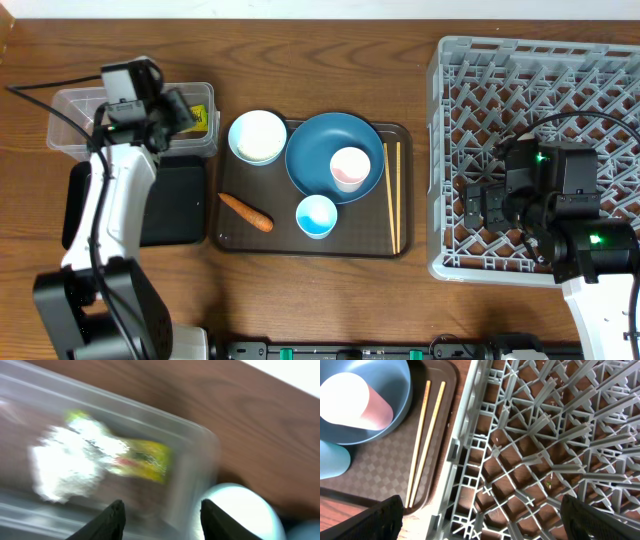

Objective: Sort waste into correct bins and load items into the dishwasher rack
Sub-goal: 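Carry the tissue with the left gripper and drop it in the bin, then grasp the pink cup with the left gripper and lift it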

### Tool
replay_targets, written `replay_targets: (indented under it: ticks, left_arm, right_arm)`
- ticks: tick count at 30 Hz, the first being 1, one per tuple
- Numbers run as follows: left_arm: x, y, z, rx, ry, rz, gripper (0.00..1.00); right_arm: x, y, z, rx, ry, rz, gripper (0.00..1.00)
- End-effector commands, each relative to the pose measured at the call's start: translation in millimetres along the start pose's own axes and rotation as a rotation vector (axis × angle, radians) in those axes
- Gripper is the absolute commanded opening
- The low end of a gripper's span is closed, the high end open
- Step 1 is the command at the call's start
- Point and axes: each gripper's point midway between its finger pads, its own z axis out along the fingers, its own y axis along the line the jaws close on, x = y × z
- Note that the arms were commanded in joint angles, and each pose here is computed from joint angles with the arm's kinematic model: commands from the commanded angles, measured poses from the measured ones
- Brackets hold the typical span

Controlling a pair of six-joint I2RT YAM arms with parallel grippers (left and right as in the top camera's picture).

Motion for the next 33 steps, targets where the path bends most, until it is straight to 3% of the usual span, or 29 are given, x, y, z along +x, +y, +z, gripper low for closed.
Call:
replay_targets:
  ticks: [1, 12, 20, 27, 28, 31, 33]
  left_arm:
    - [13.8, -85.6, -32.6, 0.291, 0.048, 0.094, 0.5]
    - [131.5, -205.5, -38.4, 0.47, 0.303, 0.361, 0.52]
    - [186.4, -214.8, -20.0, 0.45, 0.458, 0.419, 0.52]
    - [211.4, -209.9, 3.1, 0.417, 0.534, 0.427, 0.51]
    - [212.2, -209.4, 4.9, 0.415, 0.537, 0.426, 0.49]
    - [209.4, -211.9, 6.3, 0.423, 0.522, 0.426, 0.19]
    - [207.7, -213.5, 7.0, 0.428, 0.513, 0.427, 0.11]
  right_arm:
    - [-6.5, -1.2, -3.8, 0.005, -0.019, 0.013, 0.99]
    - [-6.6, -1.2, -3.8, 0.005, -0.019, 0.013, 0.99]
    - [-4.2, -1.0, -3.8, 0.004, -0.009, 0.014, 0.99]
    - [-4.4, -1.0, -3.8, 0.004, -0.01, 0.014, 0.99]
    - [-4.1, -1.0, -3.8, 0.004, -0.009, 0.015, 0.99]
    - [-3.7, -1.0, -3.8, 0.004, -0.007, 0.015, 0.99]
    - [-3.7, -1.0, -3.8, 0.004, -0.007, 0.015, 0.99]
